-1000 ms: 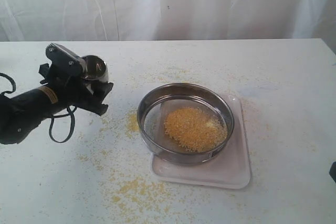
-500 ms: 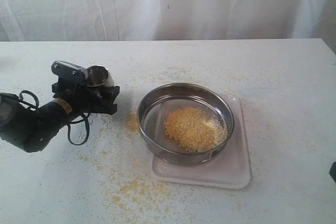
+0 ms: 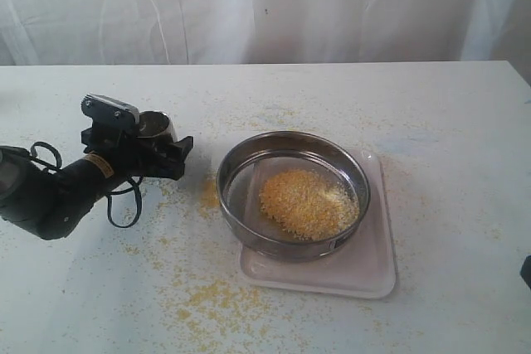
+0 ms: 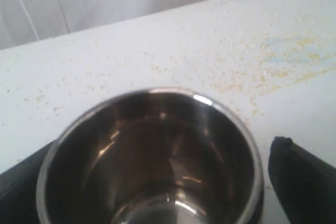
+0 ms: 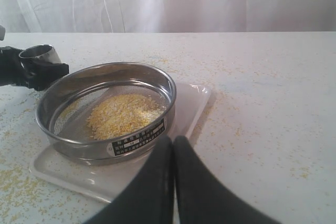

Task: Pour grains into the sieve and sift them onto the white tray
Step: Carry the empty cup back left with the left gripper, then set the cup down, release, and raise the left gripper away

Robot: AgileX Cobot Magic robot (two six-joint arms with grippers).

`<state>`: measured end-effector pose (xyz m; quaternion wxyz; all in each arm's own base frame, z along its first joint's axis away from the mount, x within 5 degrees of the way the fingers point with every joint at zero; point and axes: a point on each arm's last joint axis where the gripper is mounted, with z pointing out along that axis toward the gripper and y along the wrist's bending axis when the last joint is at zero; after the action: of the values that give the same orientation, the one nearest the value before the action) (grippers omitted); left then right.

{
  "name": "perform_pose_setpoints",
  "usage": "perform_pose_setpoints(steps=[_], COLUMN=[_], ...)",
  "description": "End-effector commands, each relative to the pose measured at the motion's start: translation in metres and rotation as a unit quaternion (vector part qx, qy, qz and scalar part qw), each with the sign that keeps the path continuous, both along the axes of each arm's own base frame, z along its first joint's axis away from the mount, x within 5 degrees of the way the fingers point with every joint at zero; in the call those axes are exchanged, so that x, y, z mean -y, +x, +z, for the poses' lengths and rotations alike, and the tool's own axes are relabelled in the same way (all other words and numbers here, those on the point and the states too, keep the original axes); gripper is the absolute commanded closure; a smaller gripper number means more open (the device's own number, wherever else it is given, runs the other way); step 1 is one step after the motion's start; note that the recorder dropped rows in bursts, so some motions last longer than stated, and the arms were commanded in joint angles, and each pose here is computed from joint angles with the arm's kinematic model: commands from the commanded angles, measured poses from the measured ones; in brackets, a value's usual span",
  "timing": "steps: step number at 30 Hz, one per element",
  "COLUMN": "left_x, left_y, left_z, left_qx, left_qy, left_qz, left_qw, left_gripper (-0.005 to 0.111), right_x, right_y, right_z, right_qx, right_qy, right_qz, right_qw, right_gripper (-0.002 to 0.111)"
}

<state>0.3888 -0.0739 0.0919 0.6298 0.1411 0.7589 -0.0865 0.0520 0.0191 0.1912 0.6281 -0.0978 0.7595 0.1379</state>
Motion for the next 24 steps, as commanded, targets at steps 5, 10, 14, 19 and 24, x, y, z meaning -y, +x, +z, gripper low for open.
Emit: perform_pose_setpoints(steps=[5,10,14,19,24], left_x=[0.001,0.001,0.0,-0.013,-0.038], left_y=[0.002,0.001,-0.002,-0.011,-0.029], left_z=[0.018,0.046,0.085,0.14,0.175], left_qx=[0.045,0.081,0.129,0.162,0.091], left_qy=[0.021,0.02,0.012,-0.008,0.005], left_qz=[-0.012,-0.015,-0.008,0.058,0.178], left_qw=[0.999,0.996,0.991,0.985,0.98], left_gripper=[0.002,0.002,0.002,0.002,0.002], right_x=[0.0,0.0,0.0,0.0,0.0], right_y=[0.0,0.0,0.0,0.0,0.0], right_z=[-0.001,-0.001,-0.001,-0.001,-0.001], right_qx=[0.002,0.002,0.002,0.002,0.002], right_qy=[0.0,0.0,0.0,0.0,0.0], right_qz=[-0.003,-0.003,-0.003,-0.003,-0.003], right_qw=[1.0,1.0,1.0,1.0,1.0], right_gripper=[0.108,0.108,0.108,0.108,0.108])
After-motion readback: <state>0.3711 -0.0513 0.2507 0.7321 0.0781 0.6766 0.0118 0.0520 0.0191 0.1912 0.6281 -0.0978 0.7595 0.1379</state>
